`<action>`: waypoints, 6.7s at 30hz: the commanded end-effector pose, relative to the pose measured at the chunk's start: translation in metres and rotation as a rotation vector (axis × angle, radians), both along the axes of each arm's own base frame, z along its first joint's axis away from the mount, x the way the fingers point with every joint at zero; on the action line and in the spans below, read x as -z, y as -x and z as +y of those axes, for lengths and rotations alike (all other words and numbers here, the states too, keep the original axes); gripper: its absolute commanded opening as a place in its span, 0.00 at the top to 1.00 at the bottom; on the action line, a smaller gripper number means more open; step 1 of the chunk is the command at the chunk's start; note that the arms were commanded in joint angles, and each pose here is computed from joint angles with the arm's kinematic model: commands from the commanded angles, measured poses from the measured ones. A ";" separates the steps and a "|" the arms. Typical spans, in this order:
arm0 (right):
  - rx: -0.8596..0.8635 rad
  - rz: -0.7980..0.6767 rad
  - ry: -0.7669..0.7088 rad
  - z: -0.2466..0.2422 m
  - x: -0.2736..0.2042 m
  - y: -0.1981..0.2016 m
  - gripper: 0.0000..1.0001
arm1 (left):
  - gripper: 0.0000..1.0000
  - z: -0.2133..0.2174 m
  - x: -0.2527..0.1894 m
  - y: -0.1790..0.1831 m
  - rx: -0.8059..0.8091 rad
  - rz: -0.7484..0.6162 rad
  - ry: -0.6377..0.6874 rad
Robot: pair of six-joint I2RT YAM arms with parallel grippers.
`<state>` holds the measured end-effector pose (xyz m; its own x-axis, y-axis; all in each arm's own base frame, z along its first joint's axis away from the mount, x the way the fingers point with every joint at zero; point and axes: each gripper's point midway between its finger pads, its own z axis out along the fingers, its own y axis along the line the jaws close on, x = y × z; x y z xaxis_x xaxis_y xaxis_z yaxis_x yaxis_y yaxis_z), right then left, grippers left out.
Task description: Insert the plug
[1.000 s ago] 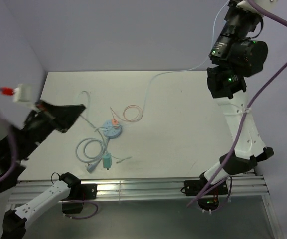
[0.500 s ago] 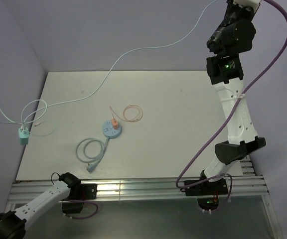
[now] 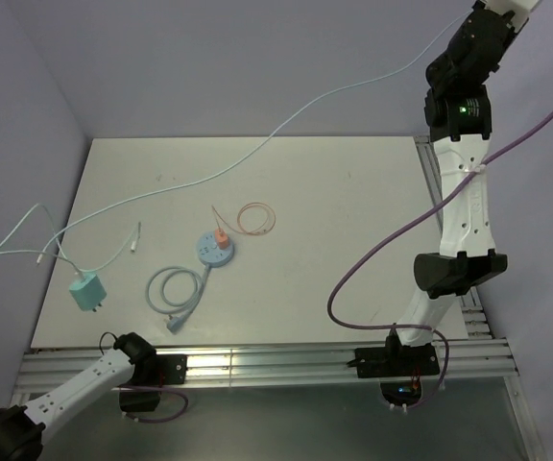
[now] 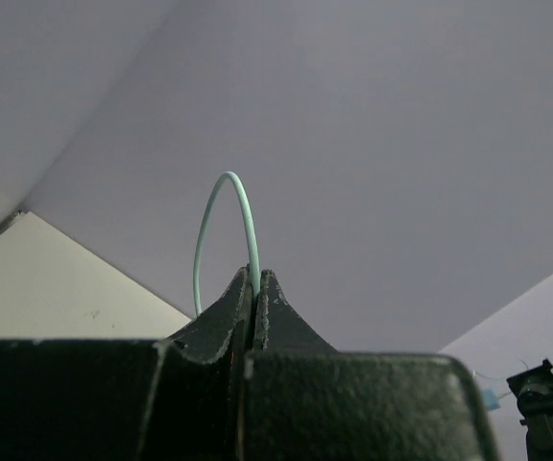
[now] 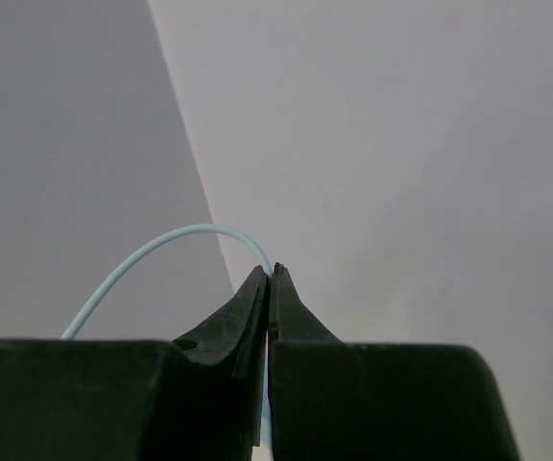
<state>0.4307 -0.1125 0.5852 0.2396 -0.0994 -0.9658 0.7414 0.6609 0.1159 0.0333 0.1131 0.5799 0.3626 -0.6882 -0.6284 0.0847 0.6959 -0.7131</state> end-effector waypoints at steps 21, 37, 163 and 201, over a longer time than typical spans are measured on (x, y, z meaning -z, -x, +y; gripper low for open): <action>-0.013 -0.134 -0.196 -0.064 0.014 0.010 1.00 | 1.00 0.059 0.023 0.040 0.023 -0.073 -0.019; -0.445 -0.099 -0.097 0.029 -0.002 -0.023 1.00 | 1.00 -0.079 0.018 -0.022 0.413 -0.104 -0.249; -1.774 0.219 -1.115 0.351 0.220 0.198 1.00 | 0.32 -0.413 0.227 -0.141 1.700 0.068 -0.337; -1.902 0.248 -1.111 0.368 0.206 0.221 1.00 | 0.19 -0.438 0.278 -0.148 1.672 0.156 -0.368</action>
<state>0.2204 0.2567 0.3509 -0.7697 0.4744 -0.4272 -0.3731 0.2087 0.9040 0.1877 -0.3222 0.2876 -0.6559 -0.0347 -0.7541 0.7469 0.1152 -0.6549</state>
